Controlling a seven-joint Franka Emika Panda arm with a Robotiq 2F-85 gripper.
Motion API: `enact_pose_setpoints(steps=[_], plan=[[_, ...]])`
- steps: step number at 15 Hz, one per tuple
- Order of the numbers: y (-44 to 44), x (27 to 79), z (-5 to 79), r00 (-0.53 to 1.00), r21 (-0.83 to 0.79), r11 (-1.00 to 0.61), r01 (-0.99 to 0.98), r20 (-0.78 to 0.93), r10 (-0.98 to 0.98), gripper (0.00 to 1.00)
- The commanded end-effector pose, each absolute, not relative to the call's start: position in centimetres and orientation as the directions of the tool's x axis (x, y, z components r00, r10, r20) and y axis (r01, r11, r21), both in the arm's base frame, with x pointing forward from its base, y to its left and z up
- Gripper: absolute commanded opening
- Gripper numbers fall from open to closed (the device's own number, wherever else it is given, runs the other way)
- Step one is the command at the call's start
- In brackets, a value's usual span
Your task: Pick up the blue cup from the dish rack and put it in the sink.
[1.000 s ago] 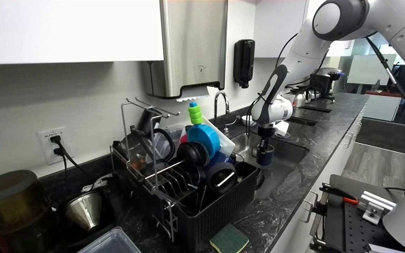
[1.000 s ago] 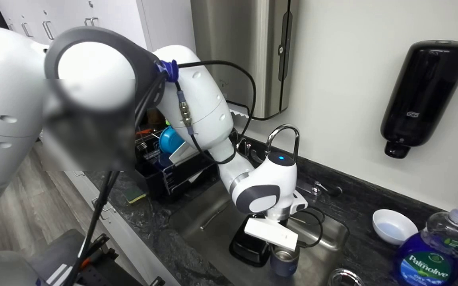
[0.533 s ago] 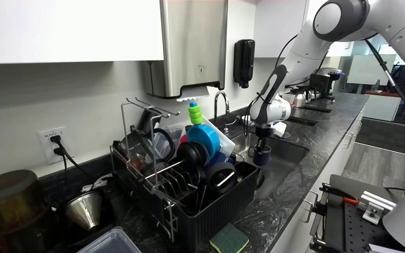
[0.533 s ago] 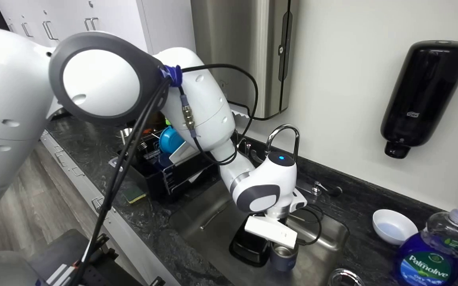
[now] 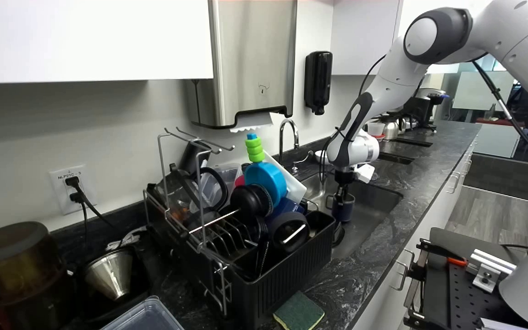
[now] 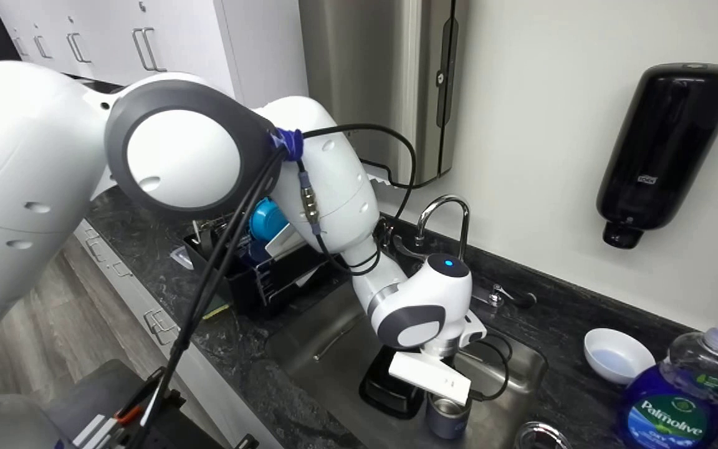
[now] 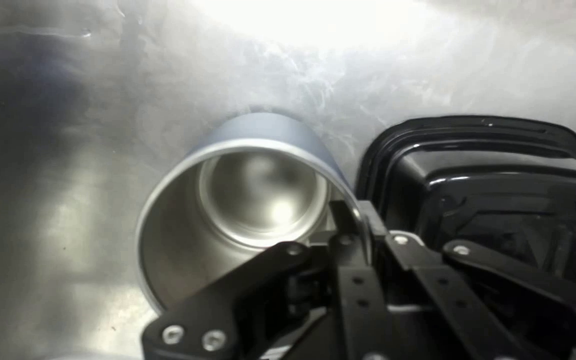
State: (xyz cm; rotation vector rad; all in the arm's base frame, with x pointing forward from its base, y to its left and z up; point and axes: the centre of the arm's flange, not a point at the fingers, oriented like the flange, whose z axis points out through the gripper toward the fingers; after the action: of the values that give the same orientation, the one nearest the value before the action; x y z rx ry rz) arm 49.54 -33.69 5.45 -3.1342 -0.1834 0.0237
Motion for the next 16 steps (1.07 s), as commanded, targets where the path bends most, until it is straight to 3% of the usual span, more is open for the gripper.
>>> enact_pose_setpoints(steps=[1, 3, 4, 6, 13, 16], plan=[[-34.4, 49.9, 4.9, 0.992, 0.014, -0.992, 0.125, -0.005, 0.125, 0.02], [-34.5, 50.0, 4.8, 0.993, 0.014, -0.993, 0.121, -0.005, 0.12, 0.02], [-34.5, 50.0, 4.8, 0.993, 0.013, -0.993, 0.119, -0.005, 0.119, 0.32], [-34.4, 50.0, 5.3, 0.993, 0.015, -0.992, 0.122, -0.004, 0.122, 0.37], [-35.1, 49.5, 11.3, 0.993, 0.049, -0.993, 0.106, 0.04, 0.108, 0.87], [-35.6, 48.5, 16.8, 0.991, 0.048, -0.995, 0.082, 0.106, 0.087, 1.0]])
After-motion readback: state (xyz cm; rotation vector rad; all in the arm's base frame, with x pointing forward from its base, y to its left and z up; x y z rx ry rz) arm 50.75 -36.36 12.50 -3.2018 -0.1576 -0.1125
